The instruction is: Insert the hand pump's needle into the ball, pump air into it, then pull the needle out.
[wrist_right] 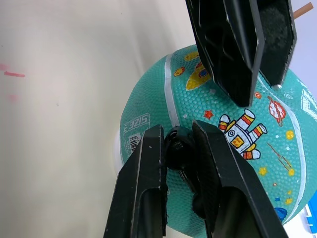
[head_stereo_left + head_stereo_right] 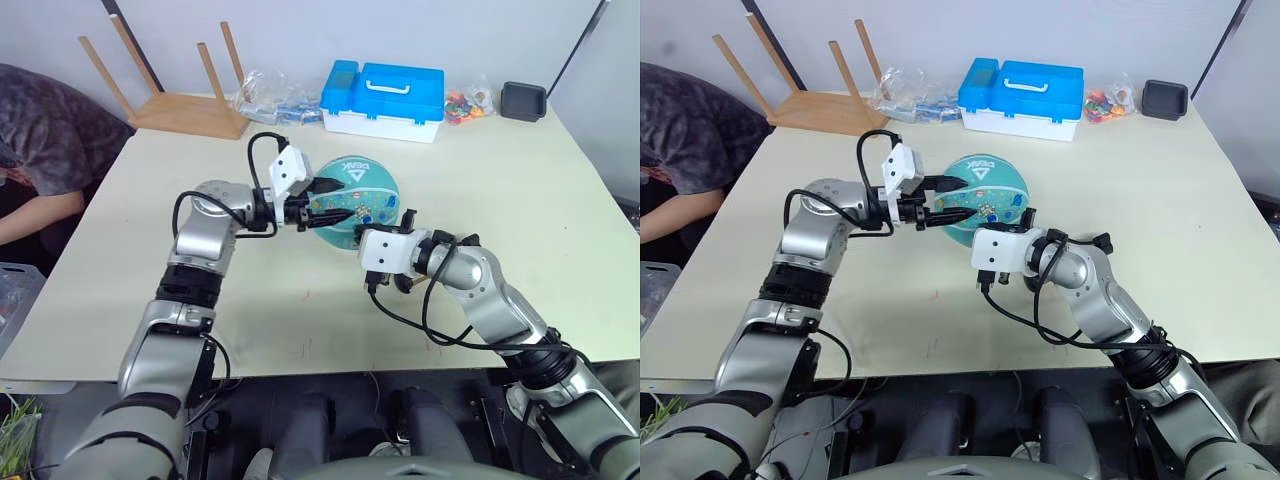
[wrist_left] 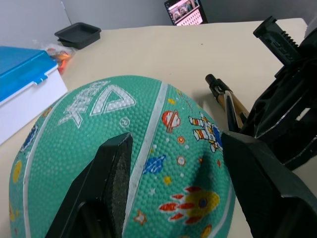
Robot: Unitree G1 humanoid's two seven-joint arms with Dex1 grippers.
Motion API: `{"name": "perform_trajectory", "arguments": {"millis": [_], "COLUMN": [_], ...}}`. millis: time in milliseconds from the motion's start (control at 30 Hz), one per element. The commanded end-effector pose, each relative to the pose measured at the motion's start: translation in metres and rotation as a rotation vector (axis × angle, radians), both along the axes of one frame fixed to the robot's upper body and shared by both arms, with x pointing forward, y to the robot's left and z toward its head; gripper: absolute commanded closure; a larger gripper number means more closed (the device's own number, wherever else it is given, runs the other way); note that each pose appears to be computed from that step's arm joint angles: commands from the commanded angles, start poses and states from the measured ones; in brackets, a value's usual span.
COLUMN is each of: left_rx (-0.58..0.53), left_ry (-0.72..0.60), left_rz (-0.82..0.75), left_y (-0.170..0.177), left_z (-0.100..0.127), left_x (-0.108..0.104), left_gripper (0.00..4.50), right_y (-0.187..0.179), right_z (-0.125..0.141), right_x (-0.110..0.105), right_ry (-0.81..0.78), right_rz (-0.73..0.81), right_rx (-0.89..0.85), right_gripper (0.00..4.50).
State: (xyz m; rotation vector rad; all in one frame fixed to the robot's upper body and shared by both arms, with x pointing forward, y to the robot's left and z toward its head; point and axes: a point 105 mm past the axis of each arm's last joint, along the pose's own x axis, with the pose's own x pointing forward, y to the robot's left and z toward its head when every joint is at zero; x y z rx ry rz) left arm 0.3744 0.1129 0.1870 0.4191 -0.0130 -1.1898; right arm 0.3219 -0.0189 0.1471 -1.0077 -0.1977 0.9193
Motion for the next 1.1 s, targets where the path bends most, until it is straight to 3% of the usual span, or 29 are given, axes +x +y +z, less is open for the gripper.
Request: {"name": "perform_trajectory", "arguments": {"millis": [33, 533, 733, 1100], "left_rx": [-0.019, 0.011, -0.009, -0.026], "left_ry": [-0.043, -0.049, -0.068, -0.093], "left_rz": [0.016, 0.038, 0.027, 0.032], "left_y": [0.008, 0.001, -0.002, 0.000], "left_z": [0.019, 0.013, 0.022, 0.028], "left_x": [0.002, 0.009, 0.009, 0.009], "left_gripper": [1.53, 1.53, 1.53, 1.53], "right_y": [0.002, 0.004, 0.002, 0.002], "right_z": [0.024, 0.050, 0.062, 0.060], "right_x": [-0.002, -0.002, -0.003, -0.010], "right_ry": [-0.069, -0.057, -0.036, 0.030], "right_rz": [0.021, 0.045, 0.053, 0.077], "right_rx": [0.028, 0.086, 0.106, 0.119], "right_gripper": [4.18, 4.18, 4.18, 4.18]}}
